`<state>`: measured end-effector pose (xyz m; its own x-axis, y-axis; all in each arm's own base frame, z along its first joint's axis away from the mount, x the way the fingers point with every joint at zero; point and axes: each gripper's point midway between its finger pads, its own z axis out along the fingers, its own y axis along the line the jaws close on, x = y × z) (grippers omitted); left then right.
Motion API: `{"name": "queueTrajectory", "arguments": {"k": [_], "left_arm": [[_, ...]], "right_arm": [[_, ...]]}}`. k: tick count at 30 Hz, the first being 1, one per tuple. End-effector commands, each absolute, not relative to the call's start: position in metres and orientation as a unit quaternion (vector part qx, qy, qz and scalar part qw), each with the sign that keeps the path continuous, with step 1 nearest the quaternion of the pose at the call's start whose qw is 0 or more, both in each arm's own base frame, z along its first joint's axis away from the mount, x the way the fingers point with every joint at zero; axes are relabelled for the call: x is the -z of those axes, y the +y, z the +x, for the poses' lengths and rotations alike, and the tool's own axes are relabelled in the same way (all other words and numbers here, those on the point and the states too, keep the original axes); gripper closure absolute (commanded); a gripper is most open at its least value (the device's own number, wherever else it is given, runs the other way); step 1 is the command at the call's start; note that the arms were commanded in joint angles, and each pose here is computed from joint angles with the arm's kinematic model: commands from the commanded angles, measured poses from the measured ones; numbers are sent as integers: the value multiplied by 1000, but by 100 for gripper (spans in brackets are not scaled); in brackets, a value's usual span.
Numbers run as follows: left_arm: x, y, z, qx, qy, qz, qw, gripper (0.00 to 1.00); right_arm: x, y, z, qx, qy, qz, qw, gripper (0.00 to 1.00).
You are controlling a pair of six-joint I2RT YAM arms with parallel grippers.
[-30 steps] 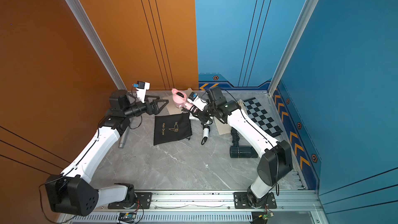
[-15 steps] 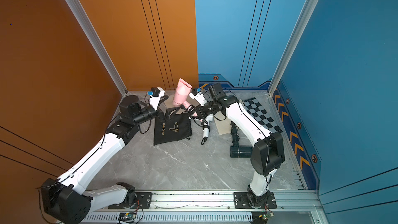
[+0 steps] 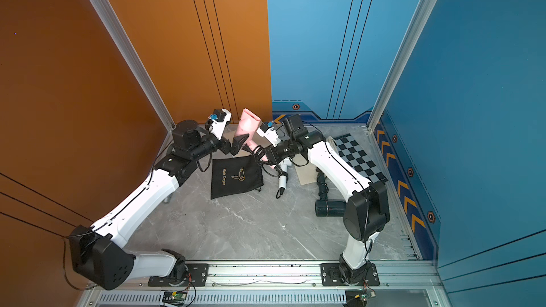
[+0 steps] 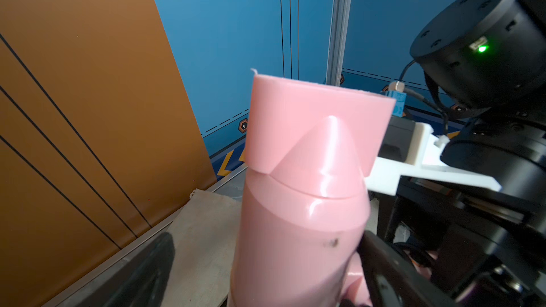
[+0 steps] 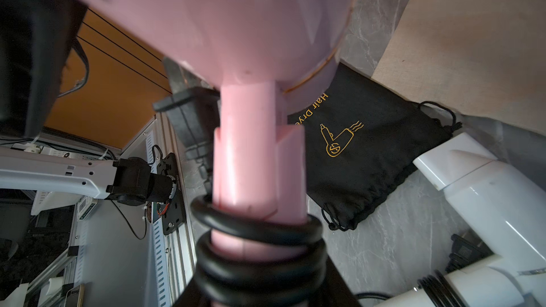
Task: Pack away hair dryers
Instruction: Adjust the hair dryer.
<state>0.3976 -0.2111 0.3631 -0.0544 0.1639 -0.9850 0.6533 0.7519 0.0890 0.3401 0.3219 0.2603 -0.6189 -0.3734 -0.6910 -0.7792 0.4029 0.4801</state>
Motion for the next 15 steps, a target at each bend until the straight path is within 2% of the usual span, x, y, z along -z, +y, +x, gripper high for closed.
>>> {"name": "queueTrajectory", "arguments": {"k": [1,12,15], "left_arm": [[-373,-217,399,201,691,299,626,2],[-363,-234,406,183,700,319,613,0],[-362,-234,409,169,702,320,613,8]], "right_arm": [[-286,333,338,-432,774,-378,267,81],[-285,343,337,-432,774,-383,259,81],[-285,344,336,-433,774,-384,257,81]]}}
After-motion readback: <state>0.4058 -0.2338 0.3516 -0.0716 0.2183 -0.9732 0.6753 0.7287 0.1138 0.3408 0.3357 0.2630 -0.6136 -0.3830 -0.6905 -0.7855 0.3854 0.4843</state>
